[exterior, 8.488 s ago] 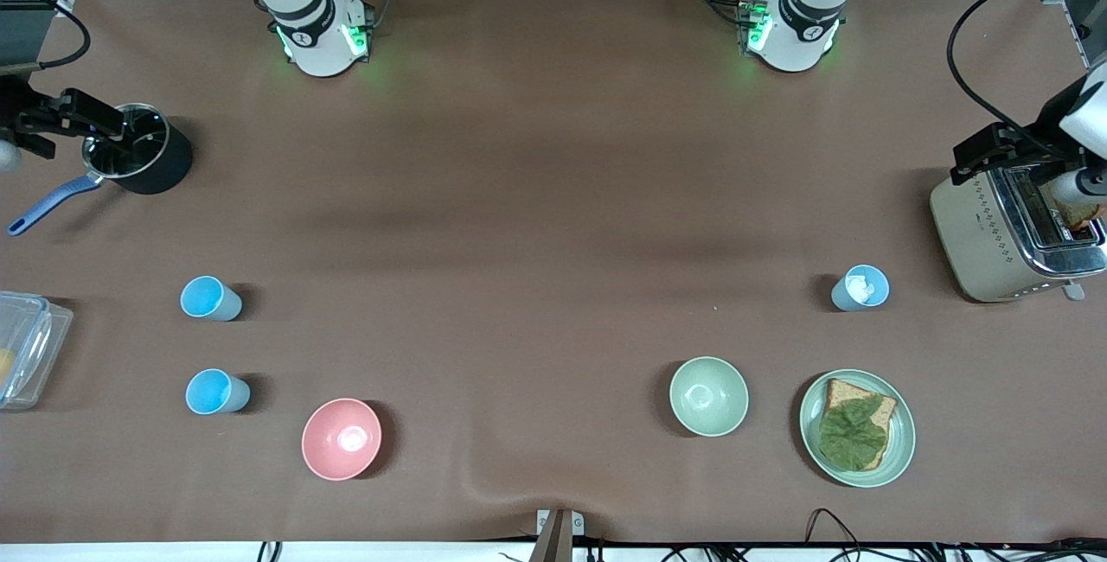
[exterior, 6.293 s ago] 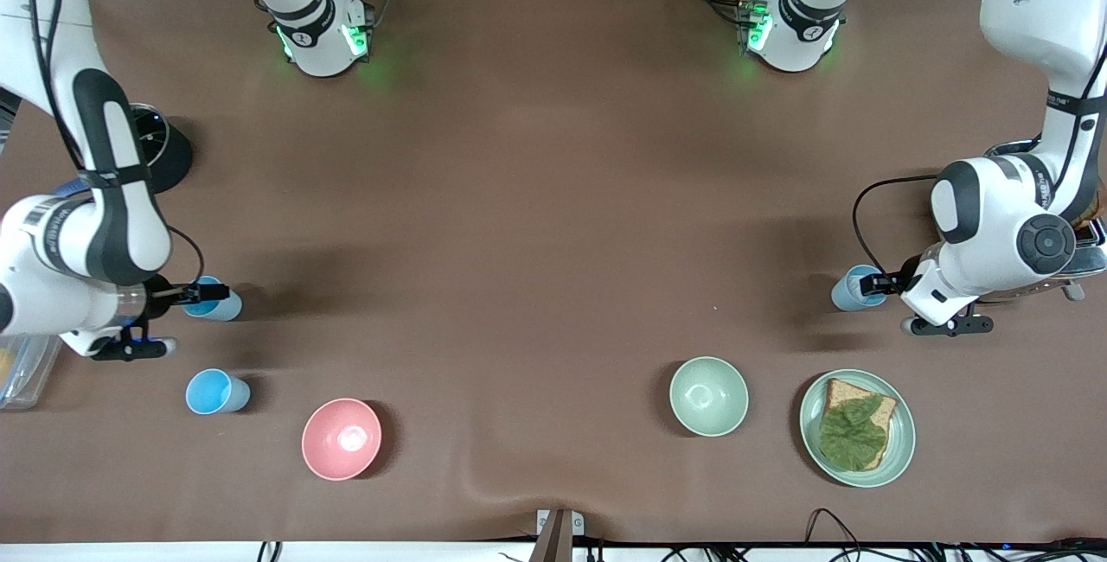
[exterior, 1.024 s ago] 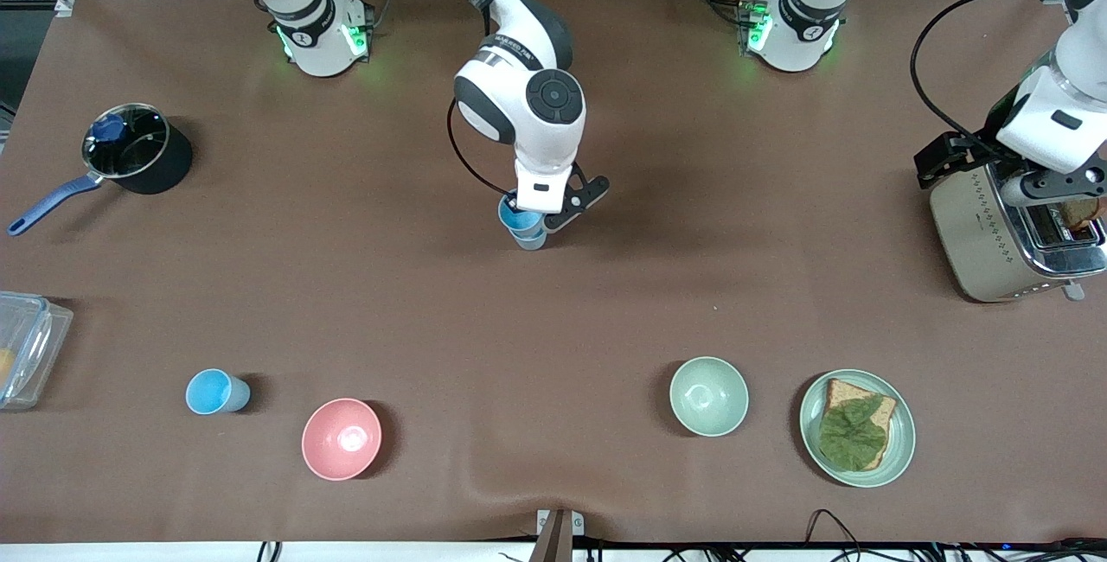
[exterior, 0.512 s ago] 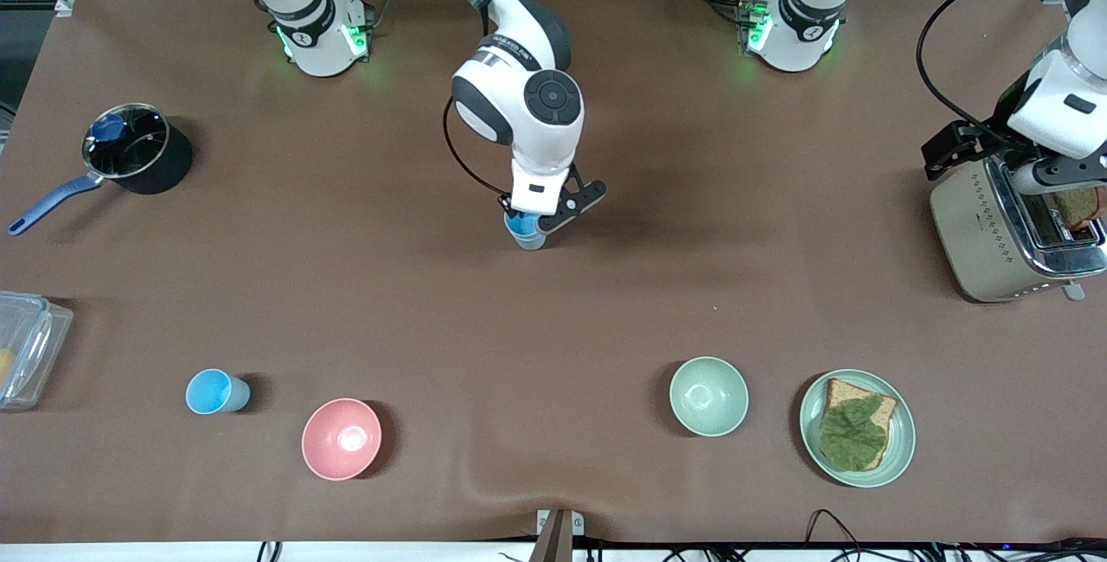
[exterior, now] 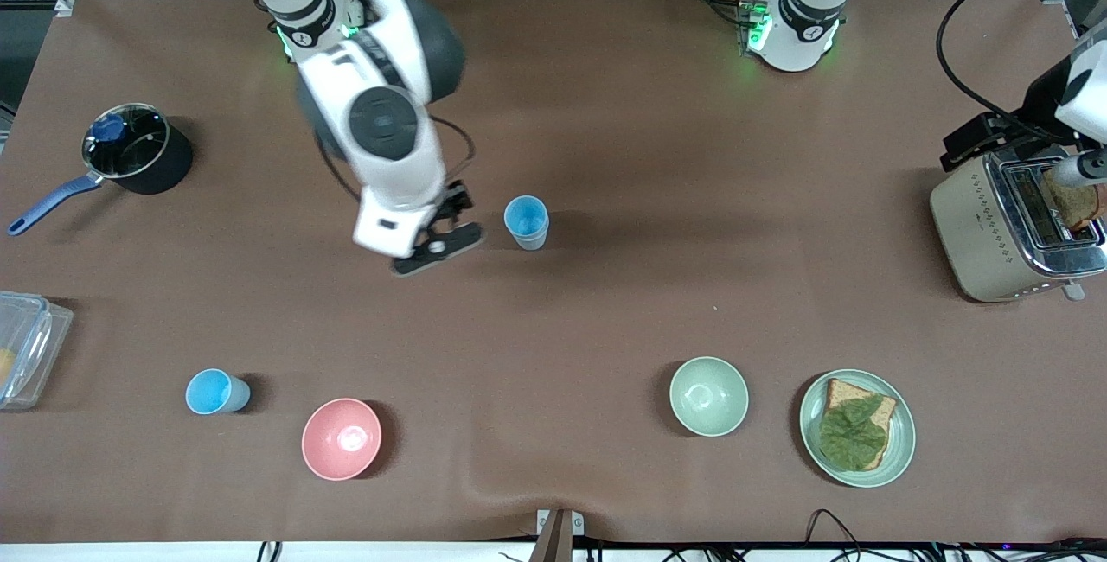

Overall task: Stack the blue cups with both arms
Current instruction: 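Open the right gripper and lift it away from the stacked cups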

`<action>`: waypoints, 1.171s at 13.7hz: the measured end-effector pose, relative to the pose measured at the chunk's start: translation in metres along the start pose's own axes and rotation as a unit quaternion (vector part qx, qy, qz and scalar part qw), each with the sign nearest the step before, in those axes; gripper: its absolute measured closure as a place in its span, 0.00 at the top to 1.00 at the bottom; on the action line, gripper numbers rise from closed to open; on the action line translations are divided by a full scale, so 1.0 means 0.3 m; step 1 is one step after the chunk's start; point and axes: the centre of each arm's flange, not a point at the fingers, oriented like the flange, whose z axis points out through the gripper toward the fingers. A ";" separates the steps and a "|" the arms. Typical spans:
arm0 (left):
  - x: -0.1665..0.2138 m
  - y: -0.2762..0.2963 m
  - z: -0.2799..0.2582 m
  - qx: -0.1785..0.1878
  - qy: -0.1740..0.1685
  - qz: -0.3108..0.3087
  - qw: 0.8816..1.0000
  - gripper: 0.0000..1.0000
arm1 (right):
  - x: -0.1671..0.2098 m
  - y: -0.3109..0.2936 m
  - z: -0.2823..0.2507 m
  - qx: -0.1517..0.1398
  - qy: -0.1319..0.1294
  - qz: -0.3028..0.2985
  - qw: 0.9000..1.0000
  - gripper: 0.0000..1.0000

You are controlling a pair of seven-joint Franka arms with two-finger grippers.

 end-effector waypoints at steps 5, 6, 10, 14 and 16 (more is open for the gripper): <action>-0.028 0.040 -0.017 0.000 -0.002 0.012 1.000 1.00 | -0.152 0.355 -0.190 0.017 0.006 0.036 0.999 1.00; -0.029 0.039 -0.016 -0.001 -0.003 0.012 1.000 1.00 | -0.208 0.404 -0.243 0.014 0.014 0.040 0.999 1.00; -0.030 0.045 -0.015 -0.001 -0.003 0.014 1.000 1.00 | -0.478 0.680 -0.412 0.013 0.028 0.103 0.994 1.00; -0.032 0.060 -0.017 -0.001 -0.002 0.020 1.000 1.00 | -0.615 0.936 -0.416 0.040 0.039 0.147 0.988 1.00; -0.031 0.062 -0.026 -0.002 0.001 0.021 1.000 1.00 | -0.630 0.967 -0.409 0.047 0.041 0.146 0.987 1.00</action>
